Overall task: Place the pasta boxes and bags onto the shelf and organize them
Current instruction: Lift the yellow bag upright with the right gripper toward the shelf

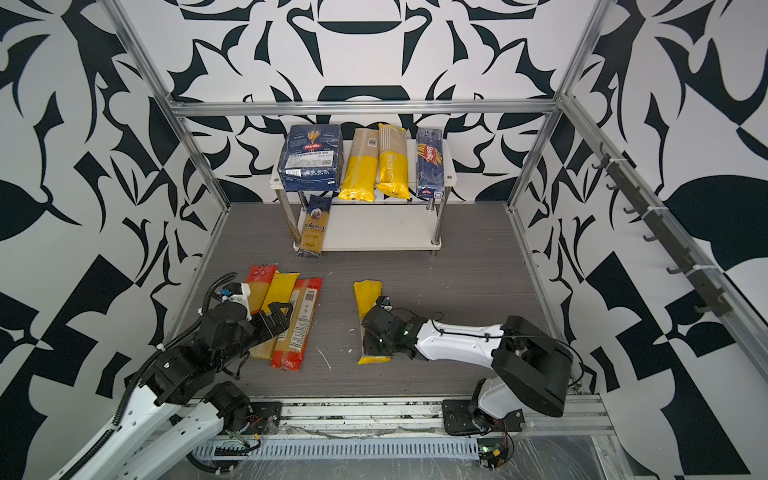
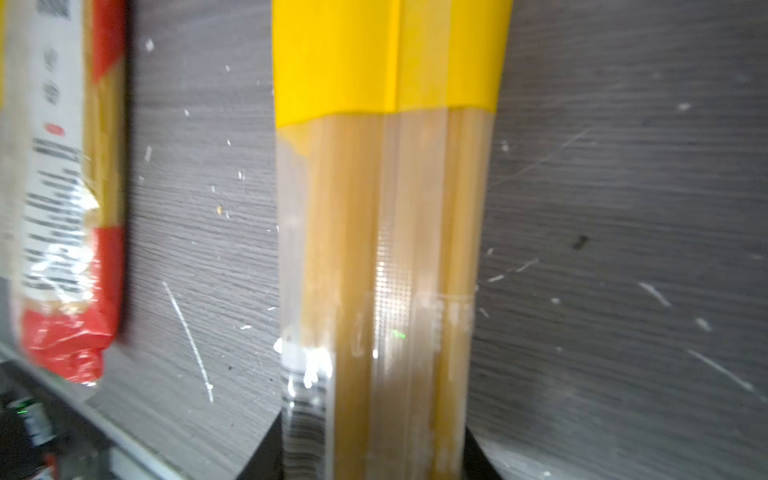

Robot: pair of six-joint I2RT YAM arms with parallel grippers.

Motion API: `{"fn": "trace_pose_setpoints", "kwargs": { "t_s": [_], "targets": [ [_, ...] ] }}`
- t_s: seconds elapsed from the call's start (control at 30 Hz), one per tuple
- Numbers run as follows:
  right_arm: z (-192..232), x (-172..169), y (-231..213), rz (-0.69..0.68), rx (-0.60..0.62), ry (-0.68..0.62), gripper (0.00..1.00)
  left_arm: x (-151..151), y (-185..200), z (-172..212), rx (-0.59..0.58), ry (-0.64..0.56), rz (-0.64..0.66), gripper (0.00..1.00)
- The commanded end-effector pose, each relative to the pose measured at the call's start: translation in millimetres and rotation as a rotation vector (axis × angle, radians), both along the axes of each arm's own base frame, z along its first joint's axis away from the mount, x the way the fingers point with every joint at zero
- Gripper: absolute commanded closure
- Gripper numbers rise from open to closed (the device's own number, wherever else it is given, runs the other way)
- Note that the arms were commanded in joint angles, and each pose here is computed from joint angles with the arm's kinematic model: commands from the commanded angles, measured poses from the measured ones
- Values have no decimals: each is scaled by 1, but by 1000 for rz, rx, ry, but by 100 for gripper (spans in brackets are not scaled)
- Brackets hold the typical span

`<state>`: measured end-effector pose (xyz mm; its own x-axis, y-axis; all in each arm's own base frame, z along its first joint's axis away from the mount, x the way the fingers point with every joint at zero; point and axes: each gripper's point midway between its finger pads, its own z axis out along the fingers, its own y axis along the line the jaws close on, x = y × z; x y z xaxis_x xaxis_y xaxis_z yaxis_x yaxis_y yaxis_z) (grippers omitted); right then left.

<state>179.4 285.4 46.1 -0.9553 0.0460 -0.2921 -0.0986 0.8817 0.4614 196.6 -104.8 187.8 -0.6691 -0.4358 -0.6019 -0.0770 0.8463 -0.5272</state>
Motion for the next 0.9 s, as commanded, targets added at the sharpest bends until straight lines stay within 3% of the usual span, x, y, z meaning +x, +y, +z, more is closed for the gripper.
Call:
{"fn": "trace_pose_setpoints", "kwargs": {
  "t_s": [0.0, 0.3, 0.5, 0.87],
  "targets": [
    [56, 18, 29, 27, 220, -98, 80, 7, 2, 17, 9, -37, 20, 0],
    [100, 48, 23, 25, 270, -184, 82, 20, -3, 27, 21, -54, 30, 0],
    [120, 75, 28, 6, 384, -190, 89, 28, -7, 26, 43, -56, 26, 0],
    [136, 84, 45, 39, 508, -179, 91, 31, -3, 31, 104, -73, 25, 0]
  ]
}}
